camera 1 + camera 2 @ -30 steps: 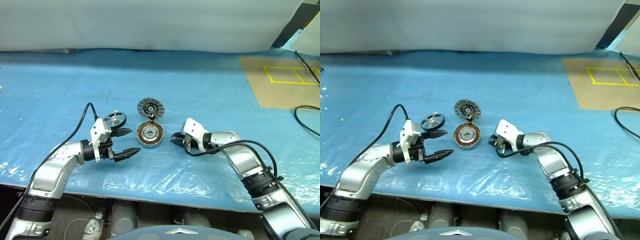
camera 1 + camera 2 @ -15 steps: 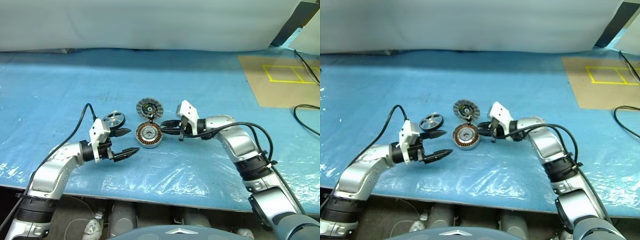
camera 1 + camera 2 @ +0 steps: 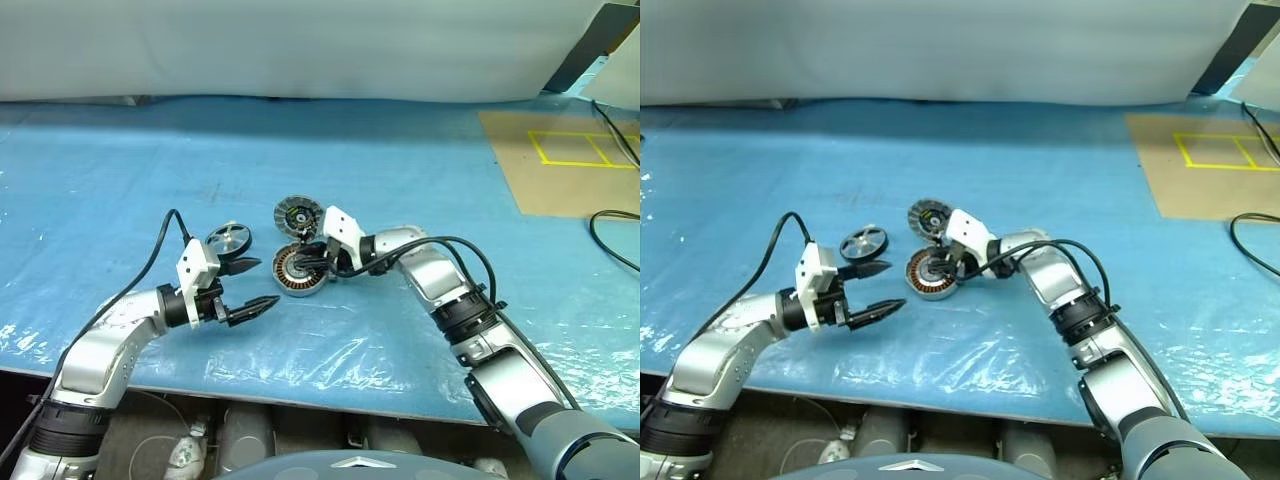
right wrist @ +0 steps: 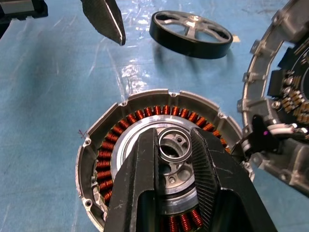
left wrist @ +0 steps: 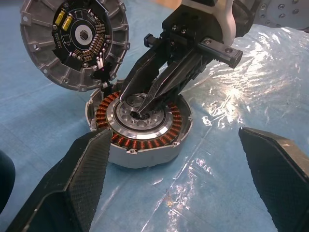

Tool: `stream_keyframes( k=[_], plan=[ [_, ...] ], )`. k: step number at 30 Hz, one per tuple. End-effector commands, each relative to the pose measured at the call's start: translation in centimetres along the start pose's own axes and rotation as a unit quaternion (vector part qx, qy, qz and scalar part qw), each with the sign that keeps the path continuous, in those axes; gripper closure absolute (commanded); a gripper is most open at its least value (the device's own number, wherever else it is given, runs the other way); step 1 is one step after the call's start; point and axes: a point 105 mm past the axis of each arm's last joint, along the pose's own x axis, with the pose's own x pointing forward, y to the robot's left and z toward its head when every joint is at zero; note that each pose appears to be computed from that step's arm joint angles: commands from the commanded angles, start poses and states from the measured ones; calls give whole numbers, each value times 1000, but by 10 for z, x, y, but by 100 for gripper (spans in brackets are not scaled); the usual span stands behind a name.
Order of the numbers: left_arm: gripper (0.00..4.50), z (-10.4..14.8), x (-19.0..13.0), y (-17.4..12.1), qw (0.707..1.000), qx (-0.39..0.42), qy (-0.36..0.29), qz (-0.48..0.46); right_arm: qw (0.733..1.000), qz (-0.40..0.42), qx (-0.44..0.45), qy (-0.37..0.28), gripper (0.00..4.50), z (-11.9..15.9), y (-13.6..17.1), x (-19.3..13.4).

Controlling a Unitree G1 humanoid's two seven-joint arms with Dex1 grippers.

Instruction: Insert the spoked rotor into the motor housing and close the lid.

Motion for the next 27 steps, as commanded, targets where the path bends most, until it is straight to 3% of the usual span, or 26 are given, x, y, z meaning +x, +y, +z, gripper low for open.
stream_keyframes(
  k=[1,19,27],
  plan=[
    [8,11,-1,-2,1000,16,-13,1,1000,5,-21,-11,393,11,-2,0],
    [8,8,-1,-3,1000,15,-8,2,999,17,-30,15,393,1,-1,2],
    [8,16,0,-2,1000,12,-13,1,999,20,-34,-3,393,13,-2,-2]
  ],
)
